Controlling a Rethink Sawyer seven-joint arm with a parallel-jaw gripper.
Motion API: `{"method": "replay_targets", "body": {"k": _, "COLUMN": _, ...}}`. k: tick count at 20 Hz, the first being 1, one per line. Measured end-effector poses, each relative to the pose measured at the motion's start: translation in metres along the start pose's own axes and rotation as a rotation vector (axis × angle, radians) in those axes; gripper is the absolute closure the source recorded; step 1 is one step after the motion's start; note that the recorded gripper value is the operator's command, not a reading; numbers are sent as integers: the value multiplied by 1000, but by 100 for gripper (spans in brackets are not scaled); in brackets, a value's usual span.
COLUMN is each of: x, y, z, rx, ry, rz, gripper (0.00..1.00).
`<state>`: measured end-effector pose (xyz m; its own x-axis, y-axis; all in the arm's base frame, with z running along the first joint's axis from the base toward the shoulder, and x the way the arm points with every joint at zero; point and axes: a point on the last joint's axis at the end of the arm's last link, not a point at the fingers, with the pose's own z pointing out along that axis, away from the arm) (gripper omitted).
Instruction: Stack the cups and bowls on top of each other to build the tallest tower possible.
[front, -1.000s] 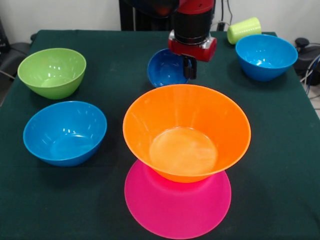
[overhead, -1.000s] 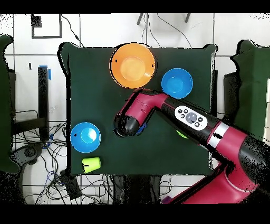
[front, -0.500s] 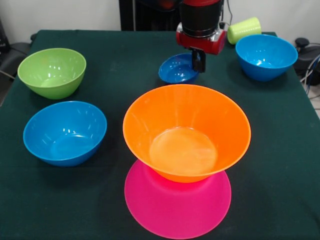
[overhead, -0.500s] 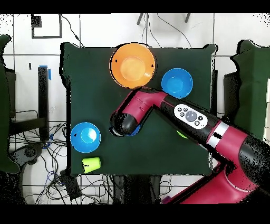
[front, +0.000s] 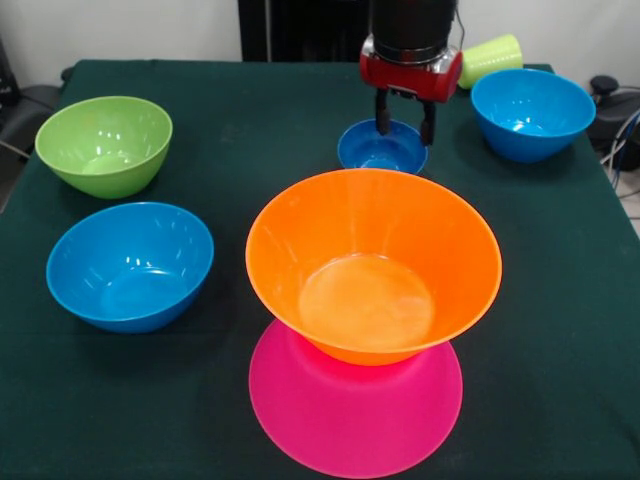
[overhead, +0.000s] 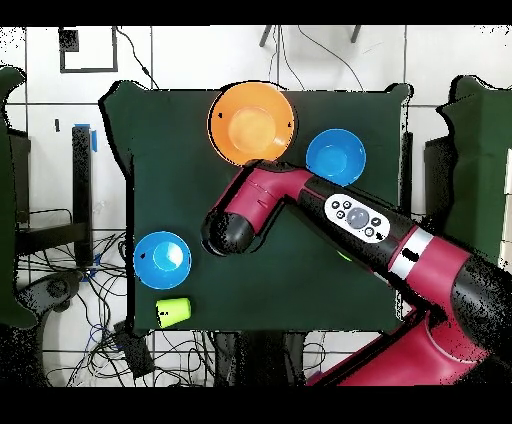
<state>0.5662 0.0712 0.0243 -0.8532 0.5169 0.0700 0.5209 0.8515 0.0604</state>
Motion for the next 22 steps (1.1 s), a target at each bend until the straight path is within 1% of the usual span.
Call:
{"method": "replay_targets", "body": {"k": 3, "x": -1, "y": 2, "z": -2, "rx": 1, "ry": -8, "rz": -4, "gripper": 0}}
{"method": "replay_targets", "body": {"k": 15, "x": 0, "y": 3, "z": -2, "rx": 2, "ry": -7, "rz": -6, "gripper": 0}}
{"method": "replay_targets", "body": {"k": 22, "x": 3, "y": 7, "z": -1, "rx": 3, "ry": -9, "rz": -17, "gripper": 0}}
